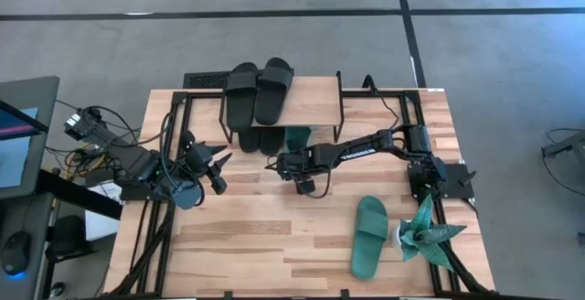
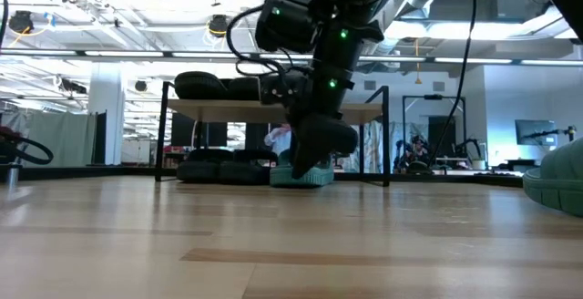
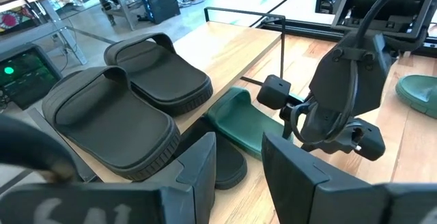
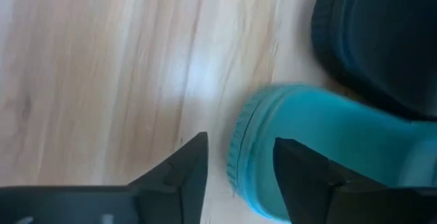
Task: Pick and place slides into the shelf
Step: Put the green slipper under the shelf
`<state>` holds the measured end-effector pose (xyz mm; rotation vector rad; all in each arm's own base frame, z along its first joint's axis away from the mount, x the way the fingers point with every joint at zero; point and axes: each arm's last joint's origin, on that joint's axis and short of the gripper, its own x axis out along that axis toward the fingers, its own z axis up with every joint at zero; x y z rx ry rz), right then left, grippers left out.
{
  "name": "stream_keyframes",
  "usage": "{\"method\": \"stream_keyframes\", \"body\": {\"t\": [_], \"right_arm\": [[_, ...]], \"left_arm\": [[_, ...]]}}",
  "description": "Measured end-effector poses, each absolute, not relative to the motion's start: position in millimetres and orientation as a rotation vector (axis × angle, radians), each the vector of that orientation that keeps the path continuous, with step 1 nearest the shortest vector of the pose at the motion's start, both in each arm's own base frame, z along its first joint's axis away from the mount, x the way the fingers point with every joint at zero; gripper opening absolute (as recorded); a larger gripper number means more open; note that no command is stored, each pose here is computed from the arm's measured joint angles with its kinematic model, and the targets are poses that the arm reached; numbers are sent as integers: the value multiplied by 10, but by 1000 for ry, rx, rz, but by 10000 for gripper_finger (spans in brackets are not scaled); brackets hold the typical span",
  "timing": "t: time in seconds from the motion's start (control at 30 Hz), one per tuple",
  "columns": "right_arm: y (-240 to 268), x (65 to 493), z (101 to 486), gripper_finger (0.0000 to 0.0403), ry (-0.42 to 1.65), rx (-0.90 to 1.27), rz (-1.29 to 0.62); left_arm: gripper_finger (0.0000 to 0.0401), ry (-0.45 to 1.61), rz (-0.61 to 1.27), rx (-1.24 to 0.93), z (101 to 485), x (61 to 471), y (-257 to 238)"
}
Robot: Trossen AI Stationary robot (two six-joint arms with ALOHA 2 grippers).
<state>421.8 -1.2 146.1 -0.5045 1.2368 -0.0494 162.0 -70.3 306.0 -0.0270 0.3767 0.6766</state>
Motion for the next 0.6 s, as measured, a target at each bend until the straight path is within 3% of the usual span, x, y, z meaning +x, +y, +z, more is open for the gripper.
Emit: {"method": "stream_keyframes", "body": {"t": [0.3, 0.6], "right_arm": [[-9, 4325, 1685, 183, 1202, -503, -66], [147, 4259, 2128, 181, 1289, -402, -99]], "left_arm": [[109, 383, 669, -31, 3058, 1621, -705], [109, 398, 652, -34, 3054, 1623, -709]]}}
